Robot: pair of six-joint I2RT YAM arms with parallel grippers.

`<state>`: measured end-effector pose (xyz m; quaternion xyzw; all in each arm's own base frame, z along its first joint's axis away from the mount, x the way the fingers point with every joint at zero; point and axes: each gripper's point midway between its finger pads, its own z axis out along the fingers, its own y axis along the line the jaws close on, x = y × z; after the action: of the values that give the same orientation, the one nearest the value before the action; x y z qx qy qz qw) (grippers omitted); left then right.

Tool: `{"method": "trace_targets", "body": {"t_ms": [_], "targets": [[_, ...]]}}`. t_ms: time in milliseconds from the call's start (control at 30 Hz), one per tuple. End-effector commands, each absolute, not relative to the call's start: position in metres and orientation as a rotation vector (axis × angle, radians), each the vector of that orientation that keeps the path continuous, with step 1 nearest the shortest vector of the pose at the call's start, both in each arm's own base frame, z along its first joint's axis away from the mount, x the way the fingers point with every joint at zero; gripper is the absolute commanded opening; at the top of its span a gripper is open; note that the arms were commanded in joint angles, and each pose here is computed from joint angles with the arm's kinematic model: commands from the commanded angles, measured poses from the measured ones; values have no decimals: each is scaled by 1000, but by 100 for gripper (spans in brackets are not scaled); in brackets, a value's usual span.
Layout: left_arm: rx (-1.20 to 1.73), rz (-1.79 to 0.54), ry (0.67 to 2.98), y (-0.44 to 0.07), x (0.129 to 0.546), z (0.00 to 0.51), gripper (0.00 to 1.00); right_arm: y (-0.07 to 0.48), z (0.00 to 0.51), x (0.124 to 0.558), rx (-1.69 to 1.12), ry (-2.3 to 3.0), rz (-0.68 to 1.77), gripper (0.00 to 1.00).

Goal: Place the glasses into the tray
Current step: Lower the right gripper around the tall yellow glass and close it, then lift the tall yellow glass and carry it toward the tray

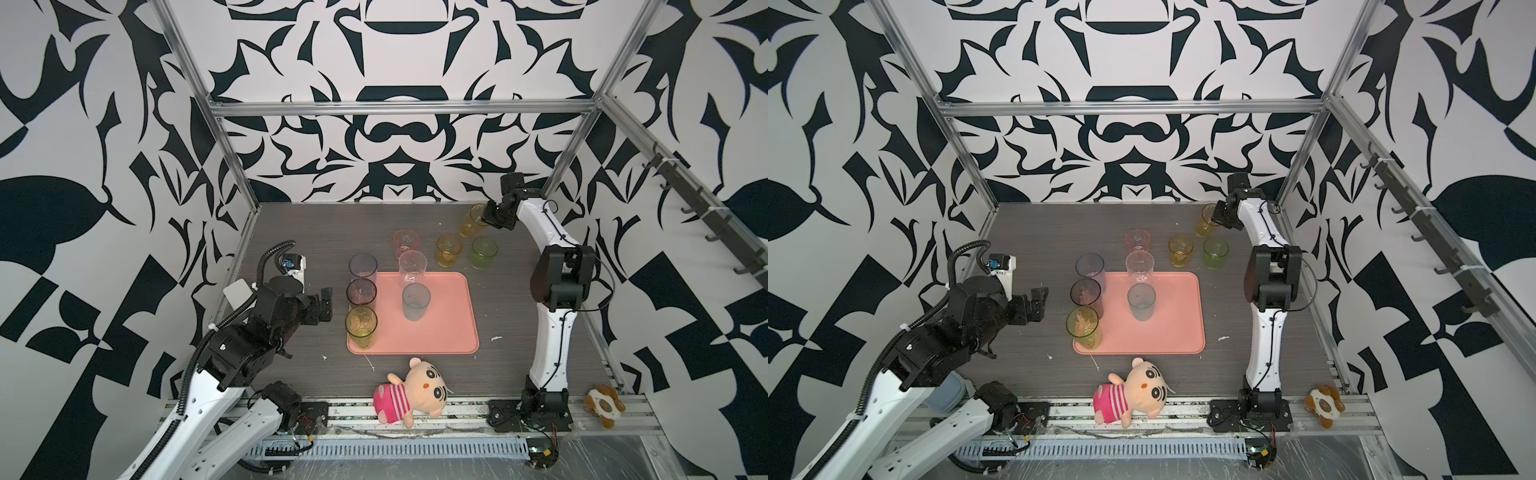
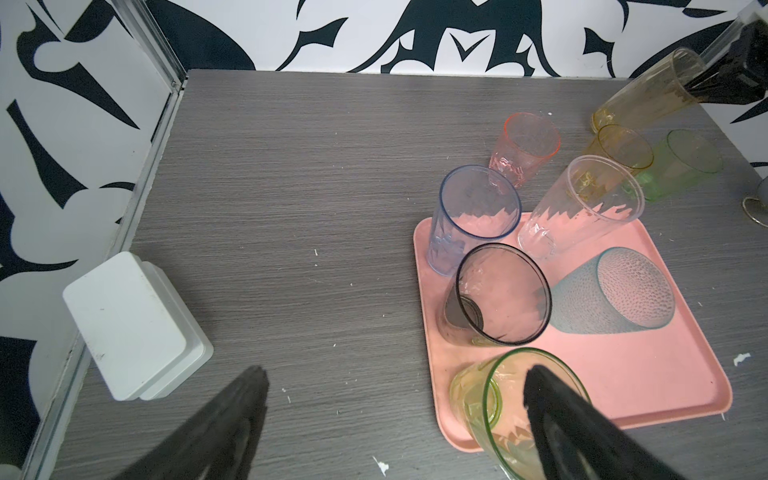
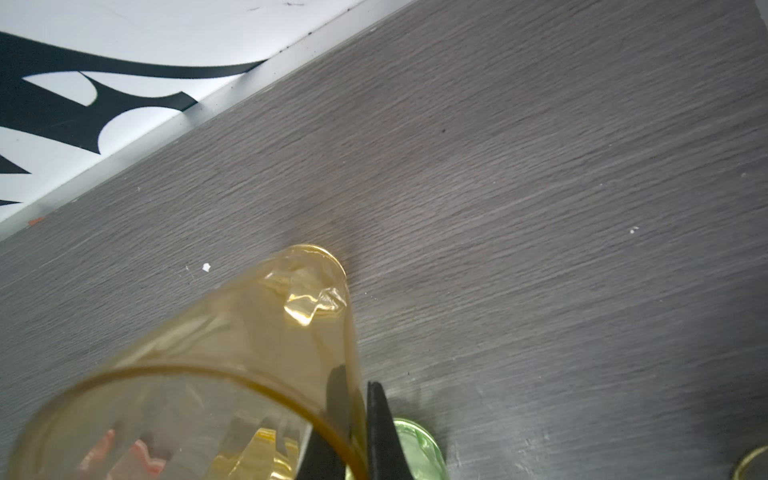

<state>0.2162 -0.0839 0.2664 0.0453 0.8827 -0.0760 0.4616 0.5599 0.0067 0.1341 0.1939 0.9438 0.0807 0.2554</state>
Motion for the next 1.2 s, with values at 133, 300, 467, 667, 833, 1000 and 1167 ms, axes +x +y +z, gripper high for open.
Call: {"method": "trace_targets", "body": {"t_ms": [133, 300, 467, 667, 833, 1000, 1167], "targets": [[107, -183, 2172, -81, 214, 261, 100, 3, 203, 561, 494, 2452, 222, 0], [108, -188, 2171, -82, 214, 262, 100, 3, 232, 549, 477, 2439, 214, 0], [111, -187, 2169, -82, 214, 262, 100, 7, 258, 530, 455, 2452, 221, 0], [109, -182, 2169, -80, 213, 262, 100, 19, 285, 497, 411, 2493, 218, 0], [109, -188, 2164, -80, 212, 263, 100, 38, 310, 469, 343, 2507, 212, 0], [85, -177, 2151, -76, 212, 266, 100, 56, 324, 439, 277, 2536, 173, 0], [79, -182, 2141, -75, 211, 268, 99, 75, 336, 410, 192, 2546, 142, 0]]}}
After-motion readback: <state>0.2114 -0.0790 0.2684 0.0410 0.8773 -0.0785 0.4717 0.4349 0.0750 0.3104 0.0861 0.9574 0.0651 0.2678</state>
